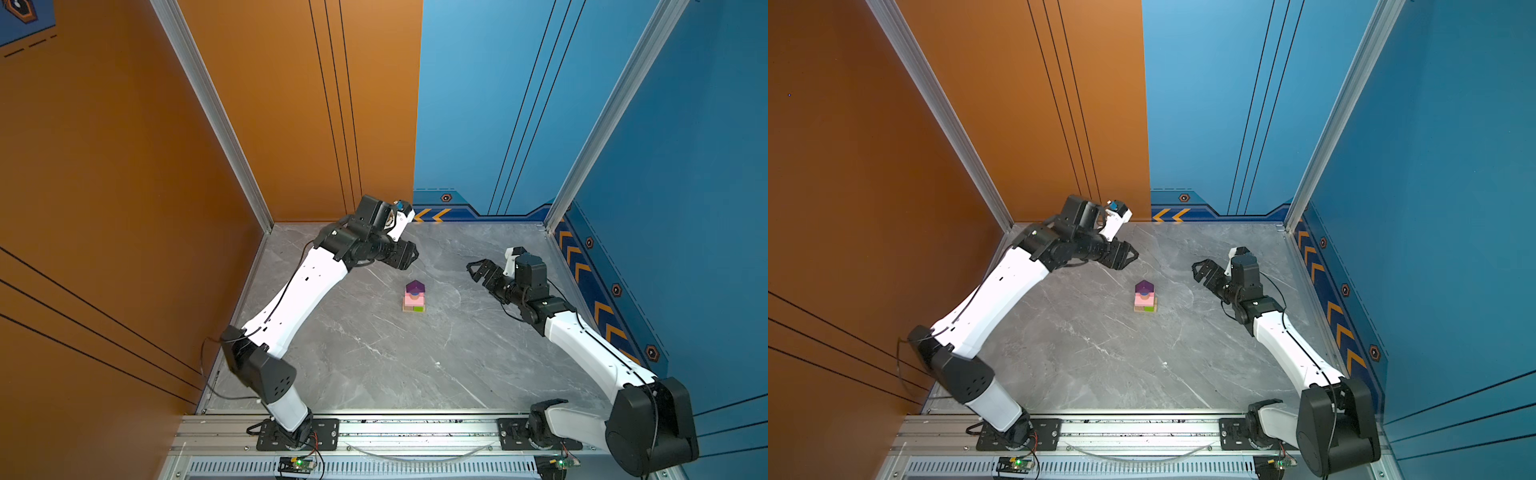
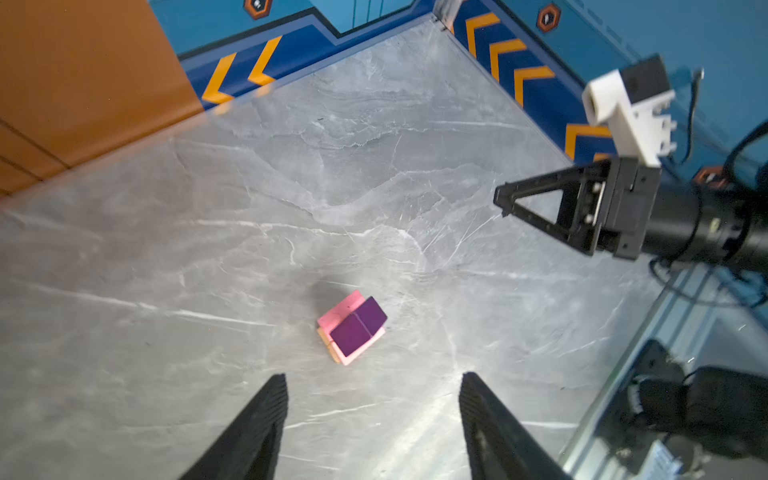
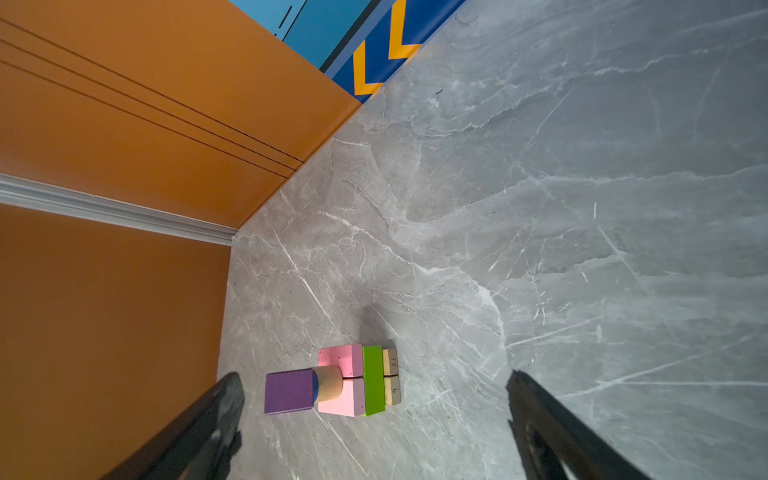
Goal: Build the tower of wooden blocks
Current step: 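Swing the left gripper beside the tower while the right gripper approaches it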
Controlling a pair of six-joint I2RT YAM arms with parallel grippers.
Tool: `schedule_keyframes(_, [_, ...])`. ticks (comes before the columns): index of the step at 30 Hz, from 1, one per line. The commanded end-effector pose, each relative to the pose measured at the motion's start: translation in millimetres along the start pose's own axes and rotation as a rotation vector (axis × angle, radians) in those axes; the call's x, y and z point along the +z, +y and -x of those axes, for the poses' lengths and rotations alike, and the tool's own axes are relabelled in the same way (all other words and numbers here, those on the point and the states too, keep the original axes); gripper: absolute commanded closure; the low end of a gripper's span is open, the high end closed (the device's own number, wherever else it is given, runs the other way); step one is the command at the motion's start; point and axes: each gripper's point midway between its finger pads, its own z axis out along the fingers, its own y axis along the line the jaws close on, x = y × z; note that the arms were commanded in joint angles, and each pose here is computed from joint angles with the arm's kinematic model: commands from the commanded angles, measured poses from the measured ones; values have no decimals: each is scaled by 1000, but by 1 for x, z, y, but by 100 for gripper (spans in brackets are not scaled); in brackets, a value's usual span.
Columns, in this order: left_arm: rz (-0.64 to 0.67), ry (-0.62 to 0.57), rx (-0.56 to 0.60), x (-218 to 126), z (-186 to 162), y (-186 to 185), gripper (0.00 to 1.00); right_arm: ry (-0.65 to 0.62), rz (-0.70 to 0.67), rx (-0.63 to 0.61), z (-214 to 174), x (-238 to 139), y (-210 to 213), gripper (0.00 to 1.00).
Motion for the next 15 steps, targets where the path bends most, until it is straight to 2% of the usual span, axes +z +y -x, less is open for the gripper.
schedule_keyframes(1, [-36,-251,-176,-21,29,1,42,-41,10,-74,11,-3,10,3])
schedule_keyframes(2, [-34,-256,-210,-21,21,4,45,-5,16,-74,7,0,12,5])
schedule_keyframes(5, [-39,-252,-286,-16,-1,7,55,120,37,-52,-8,15,16,20])
schedule_keyframes(7, [-11,-213,-336,-9,-19,13,65,170,84,-26,-18,28,22,38])
schedule_keyframes(9, [-6,-172,-372,1,-37,14,73,189,125,-8,-25,37,28,50])
schedule_keyframes(12, [4,-106,-398,17,-63,14,83,213,146,-17,-33,47,37,76])
schedule_keyframes(15, [23,-53,-427,31,-87,16,94,239,138,-36,-41,54,41,93])
